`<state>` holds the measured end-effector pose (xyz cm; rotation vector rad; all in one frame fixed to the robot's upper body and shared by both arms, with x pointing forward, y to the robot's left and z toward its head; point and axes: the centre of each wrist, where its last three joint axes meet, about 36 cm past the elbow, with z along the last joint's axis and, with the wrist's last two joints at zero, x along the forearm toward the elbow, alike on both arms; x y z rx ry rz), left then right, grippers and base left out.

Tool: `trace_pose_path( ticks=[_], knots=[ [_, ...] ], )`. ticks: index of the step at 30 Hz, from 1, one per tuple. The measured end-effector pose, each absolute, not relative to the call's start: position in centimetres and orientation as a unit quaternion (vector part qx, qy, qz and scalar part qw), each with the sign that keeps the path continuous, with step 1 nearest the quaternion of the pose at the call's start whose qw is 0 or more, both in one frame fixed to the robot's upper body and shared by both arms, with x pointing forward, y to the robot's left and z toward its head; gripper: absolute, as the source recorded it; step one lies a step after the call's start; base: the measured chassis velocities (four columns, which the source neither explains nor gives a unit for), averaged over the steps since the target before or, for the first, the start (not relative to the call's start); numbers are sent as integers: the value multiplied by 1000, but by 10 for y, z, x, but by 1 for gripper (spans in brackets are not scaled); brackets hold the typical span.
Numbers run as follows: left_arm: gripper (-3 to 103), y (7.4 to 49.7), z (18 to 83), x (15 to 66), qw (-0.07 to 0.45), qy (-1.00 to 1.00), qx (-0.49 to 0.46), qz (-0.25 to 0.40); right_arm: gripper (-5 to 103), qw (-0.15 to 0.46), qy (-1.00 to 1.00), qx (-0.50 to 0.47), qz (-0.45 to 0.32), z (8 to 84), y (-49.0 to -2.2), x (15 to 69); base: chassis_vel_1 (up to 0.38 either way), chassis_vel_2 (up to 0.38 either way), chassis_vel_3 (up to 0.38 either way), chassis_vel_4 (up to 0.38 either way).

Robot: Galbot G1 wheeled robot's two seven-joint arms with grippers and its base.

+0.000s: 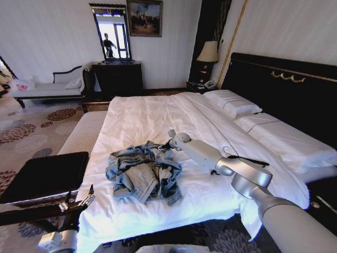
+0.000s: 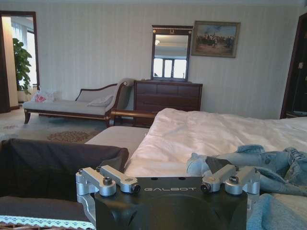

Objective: Pick up the clothes from the bed and hang them on the clothes hanger.

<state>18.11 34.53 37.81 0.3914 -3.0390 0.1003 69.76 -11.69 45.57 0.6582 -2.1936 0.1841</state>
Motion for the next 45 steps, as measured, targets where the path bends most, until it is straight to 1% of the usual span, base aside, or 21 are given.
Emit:
trace_pose_path(
  ticks=[1, 4, 5, 7, 8, 9, 10, 14, 16, 17, 20, 25, 29, 30, 35, 36, 38, 39, 42, 43, 45],
  knots=[
    [99, 346, 378, 181, 38, -991, 128, 33, 65, 410, -871, 261, 72, 456, -117, 698, 0, 0, 0, 0],
    [99, 348, 378, 182, 36, -991, 127, 32, 48, 414, -868, 267, 67, 456, -117, 697, 0, 0, 0, 0],
    [99, 348, 378, 182, 36, -991, 127, 32, 48, 414, -868, 267, 67, 456, -117, 697, 0, 0, 0, 0],
    [99, 349, 379, 184, 34, -991, 127, 32, 37, 416, -865, 272, 64, 458, -116, 696, 0, 0, 0, 0],
    [99, 349, 379, 185, 34, -991, 127, 32, 37, 417, -864, 274, 64, 458, -116, 695, 0, 0, 0, 0],
    [99, 350, 379, 186, 34, -991, 127, 34, 32, 417, -864, 276, 63, 459, -115, 694, 0, 0, 0, 0],
    [99, 350, 379, 186, 34, -991, 127, 34, 32, 417, -864, 276, 63, 459, -115, 694, 0, 0, 0, 0],
    [99, 353, 380, 190, 38, -990, 128, 43, 10, 417, -863, 280, 58, 464, -117, 692, 0, 0, 0, 0],
    [99, 354, 381, 191, 40, -990, 128, 46, 10, 417, -863, 281, 58, 464, -117, 691, 0, 0, 0, 0],
    [99, 356, 382, 193, 43, -989, 130, 54, 3, 416, -863, 281, 58, 465, -118, 691, 0, 0, 0, 0],
    [99, 363, 387, 199, 54, -986, 134, 83, 3, 414, -863, 284, 56, 469, -120, 687, 0, 0, 0, 0],
    [99, 377, 393, 211, 65, -984, 131, 104, 3, 409, -864, 288, 55, 475, -124, 684, 0, 0, 0, 0],
    [99, 405, 406, 239, 81, -982, 112, 127, 3, 401, -866, 295, 56, 483, -130, 677, 0, 0, 0, 0],
    [99, 405, 406, 239, 81, -982, 112, 127, 3, 401, -866, 295, 56, 483, -130, 677, 0, 0, 0, 0],
    [99, 426, 423, 271, 88, -979, 92, 158, 3, 393, -866, 303, 60, 489, -130, 671, 0, 0, 0, 0],
    [99, 438, 431, 290, 87, -977, 85, 178, 3, 388, -867, 307, 63, 491, -129, 669, 0, 0, 0, 0],
    [99, 444, 434, 298, 87, -975, 82, 185, 3, 387, -867, 308, 65, 491, -128, 668, 0, 0, 0, 0],
    [99, 453, 437, 309, 88, -973, 79, 197, 3, 385, -867, 310, 67, 492, -127, 667, 0, 0, 0, 0],
    [100, 478, 445, 339, 103, -965, 65, 232, 3, 379, -867, 315, 73, 492, -125, 665, 0, 0, 0, 0],
    [100, 478, 445, 339, 103, -965, 65, 232, 3, 379, -867, 315, 73, 492, -125, 665, 0, 0, 0, 0],
    [100, 496, 453, 360, 121, -955, 54, 266, 3, 376, -867, 317, 77, 492, -123, 664, 0, 0, 0, 0]
  ],
)
